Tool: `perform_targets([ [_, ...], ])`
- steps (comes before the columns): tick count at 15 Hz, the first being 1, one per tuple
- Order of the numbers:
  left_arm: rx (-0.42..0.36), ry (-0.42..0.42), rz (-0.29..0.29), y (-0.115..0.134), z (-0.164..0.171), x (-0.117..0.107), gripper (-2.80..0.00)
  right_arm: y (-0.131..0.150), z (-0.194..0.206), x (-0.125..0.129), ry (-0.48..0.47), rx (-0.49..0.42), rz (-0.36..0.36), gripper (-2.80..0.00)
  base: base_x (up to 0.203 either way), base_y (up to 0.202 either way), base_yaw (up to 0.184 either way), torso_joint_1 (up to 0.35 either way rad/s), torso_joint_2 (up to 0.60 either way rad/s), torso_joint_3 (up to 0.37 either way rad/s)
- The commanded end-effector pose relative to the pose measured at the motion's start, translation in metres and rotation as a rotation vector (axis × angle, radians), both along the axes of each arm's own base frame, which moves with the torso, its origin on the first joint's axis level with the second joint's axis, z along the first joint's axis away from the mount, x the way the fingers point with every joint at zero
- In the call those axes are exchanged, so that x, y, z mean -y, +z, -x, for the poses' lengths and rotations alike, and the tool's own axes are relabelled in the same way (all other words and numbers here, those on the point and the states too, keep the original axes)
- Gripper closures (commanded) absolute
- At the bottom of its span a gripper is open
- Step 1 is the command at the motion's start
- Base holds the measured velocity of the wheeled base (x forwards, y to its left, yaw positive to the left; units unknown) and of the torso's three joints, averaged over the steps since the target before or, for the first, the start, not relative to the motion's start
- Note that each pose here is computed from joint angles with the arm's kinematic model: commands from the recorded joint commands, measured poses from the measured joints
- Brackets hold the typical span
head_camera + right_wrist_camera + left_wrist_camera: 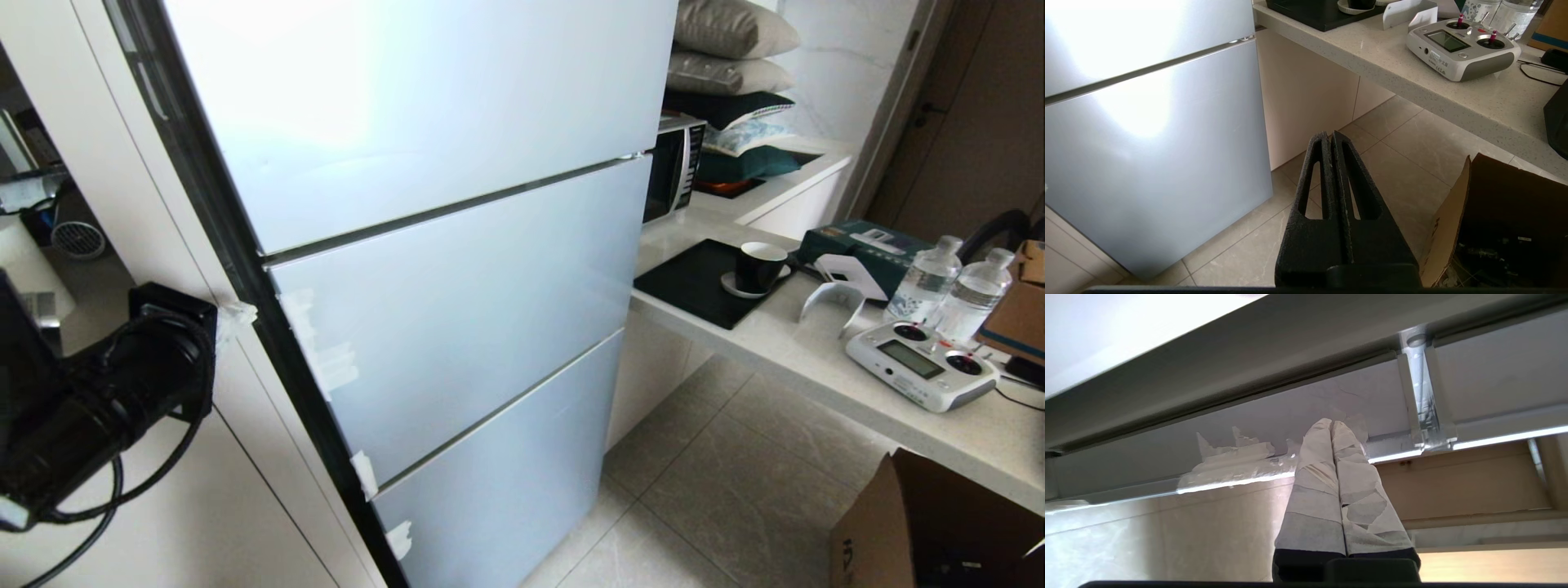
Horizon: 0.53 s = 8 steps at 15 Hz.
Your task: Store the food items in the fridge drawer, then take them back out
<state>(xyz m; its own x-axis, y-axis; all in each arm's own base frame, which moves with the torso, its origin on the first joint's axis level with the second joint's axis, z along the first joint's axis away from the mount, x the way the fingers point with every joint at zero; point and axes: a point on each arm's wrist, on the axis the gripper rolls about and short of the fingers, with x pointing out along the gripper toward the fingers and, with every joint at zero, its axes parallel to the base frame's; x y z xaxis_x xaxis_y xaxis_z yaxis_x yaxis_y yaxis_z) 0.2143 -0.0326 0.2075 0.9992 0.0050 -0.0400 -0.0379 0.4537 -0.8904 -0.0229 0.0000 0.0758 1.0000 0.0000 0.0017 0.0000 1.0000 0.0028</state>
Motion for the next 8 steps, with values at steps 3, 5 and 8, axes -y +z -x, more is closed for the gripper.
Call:
perform_targets([
  [3,-0.001,-0.009,0.018,-0.0020,-0.0080,0.0035,0.00,-0.0001,-0.0002,0.0000,0.000,-0.002,-0.002,0.00,0.000,0.000,0.000,0.000,0.00,0.000],
  [5,0.006,-0.007,0.022,0.0003,-0.0114,0.0040,0.00,-0.0001,-0.0002,0.0000,0.000,-0.002,-0.005,0.00,0.000,0.000,0.000,0.000,0.00,0.000],
  [8,0.007,-0.008,0.020,0.0012,-0.0143,0.0046,0.00,-0.0001,-0.0002,0.0000,0.000,-0.002,-0.005,0.00,0.000,0.000,0.000,0.000,0.00,0.000],
])
